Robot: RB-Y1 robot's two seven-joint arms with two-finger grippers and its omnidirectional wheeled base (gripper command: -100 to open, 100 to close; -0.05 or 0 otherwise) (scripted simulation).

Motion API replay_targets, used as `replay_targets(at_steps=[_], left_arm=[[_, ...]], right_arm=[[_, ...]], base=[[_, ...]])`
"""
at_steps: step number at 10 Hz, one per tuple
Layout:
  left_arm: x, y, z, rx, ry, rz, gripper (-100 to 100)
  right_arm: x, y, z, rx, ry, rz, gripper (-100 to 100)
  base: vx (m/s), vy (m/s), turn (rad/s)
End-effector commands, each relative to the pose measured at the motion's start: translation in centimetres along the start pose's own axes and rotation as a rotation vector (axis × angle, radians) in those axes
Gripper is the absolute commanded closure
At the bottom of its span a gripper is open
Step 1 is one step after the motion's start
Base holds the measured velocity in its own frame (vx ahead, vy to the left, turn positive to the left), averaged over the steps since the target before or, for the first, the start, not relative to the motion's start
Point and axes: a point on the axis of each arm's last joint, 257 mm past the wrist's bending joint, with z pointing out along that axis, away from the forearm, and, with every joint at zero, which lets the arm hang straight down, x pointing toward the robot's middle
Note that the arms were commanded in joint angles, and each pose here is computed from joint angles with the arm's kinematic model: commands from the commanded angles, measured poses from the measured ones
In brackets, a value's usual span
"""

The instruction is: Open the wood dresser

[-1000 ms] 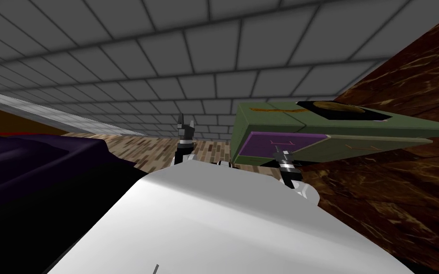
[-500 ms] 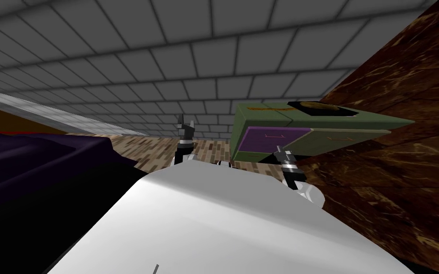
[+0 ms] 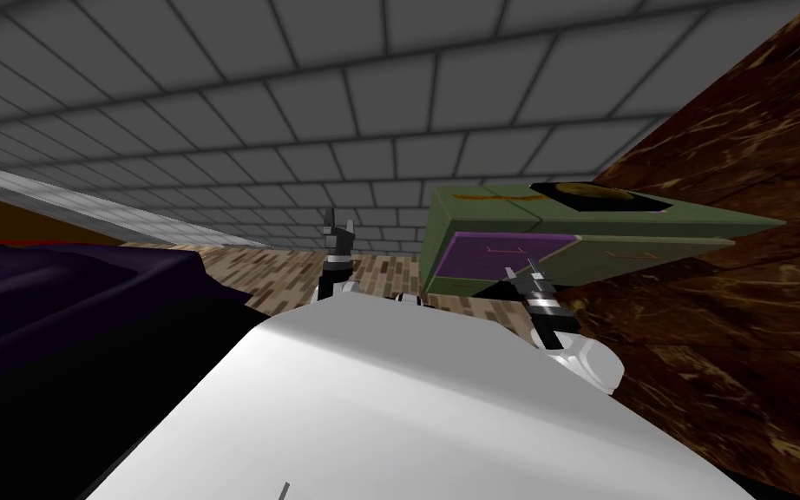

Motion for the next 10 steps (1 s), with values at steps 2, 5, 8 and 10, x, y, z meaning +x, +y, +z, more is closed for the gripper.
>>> replay_targets(at_steps=[2, 5, 8, 10], left_arm=[[0.0, 0.0, 0.0, 0.000, 0.000, 0.000, 0], [0.0, 0.0, 0.0, 0.000, 0.000, 0.000, 0], [0.0, 0.0, 0.0, 0.000, 0.000, 0.000, 0], [0.0, 0.0, 0.0, 0.000, 0.000, 0.000, 0]], right_arm=[[0.4, 0.3, 0.9, -0.009, 0.019, 0.060, -100], [-1.5, 2.1, 1.0, -0.003, 0.043, 0.153, -100], [-0.3, 0.7, 1.6, -0.004, 0.044, 0.135, -100], [-1.3, 1.7, 1.0, -0.004, 0.040, 0.139, 100]], base=[[0.111, 0.108, 0.044], [0.080, 0.063, 0.015], [0.047, 0.027, 0.016], [-0.002, -0.005, -0.013]])
